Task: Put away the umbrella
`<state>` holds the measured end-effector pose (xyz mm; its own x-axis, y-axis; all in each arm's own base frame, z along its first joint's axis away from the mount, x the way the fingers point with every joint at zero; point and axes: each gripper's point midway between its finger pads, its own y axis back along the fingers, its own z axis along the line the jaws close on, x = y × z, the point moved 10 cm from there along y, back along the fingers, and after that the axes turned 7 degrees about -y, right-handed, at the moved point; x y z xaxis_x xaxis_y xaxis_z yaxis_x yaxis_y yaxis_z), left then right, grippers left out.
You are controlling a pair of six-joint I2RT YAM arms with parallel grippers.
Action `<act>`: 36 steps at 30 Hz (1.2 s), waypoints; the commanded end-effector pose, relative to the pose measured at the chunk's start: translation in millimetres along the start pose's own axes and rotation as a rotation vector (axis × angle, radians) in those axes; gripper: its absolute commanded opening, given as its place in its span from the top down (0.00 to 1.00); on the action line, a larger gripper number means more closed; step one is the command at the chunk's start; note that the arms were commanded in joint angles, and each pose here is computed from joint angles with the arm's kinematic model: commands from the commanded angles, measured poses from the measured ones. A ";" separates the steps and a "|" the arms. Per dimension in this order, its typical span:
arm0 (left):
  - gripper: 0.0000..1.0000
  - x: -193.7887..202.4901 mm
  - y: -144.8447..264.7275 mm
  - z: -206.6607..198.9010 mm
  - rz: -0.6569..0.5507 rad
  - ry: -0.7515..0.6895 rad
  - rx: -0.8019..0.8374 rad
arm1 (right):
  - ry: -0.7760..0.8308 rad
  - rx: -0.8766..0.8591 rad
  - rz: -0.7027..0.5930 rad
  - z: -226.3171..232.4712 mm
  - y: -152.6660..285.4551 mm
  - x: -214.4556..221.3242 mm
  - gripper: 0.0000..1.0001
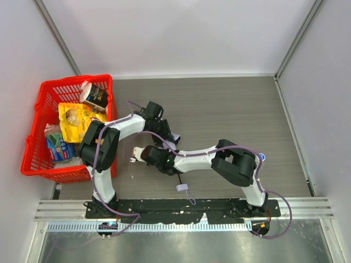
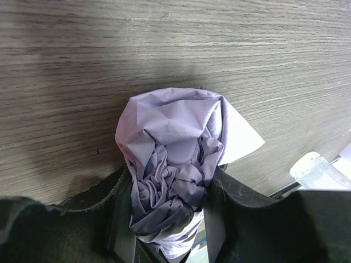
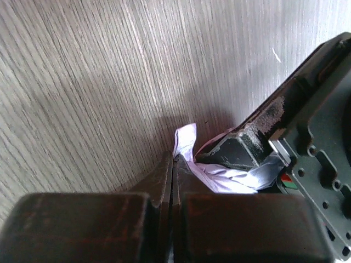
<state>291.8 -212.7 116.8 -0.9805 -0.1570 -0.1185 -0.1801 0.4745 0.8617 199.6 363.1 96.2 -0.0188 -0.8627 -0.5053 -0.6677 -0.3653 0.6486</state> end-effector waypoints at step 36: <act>1.00 -5.6 39.1 -19.0 -0.113 0.174 -0.050 | -0.703 -0.340 -0.019 -31.2 54.5 30.5 0.64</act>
<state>286.1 -218.7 129.6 -0.9480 -0.3097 -0.0728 -0.1985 0.3970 0.8961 196.3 330.5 104.6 -0.4207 -0.5836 -0.6946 -0.3680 -0.5901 0.7186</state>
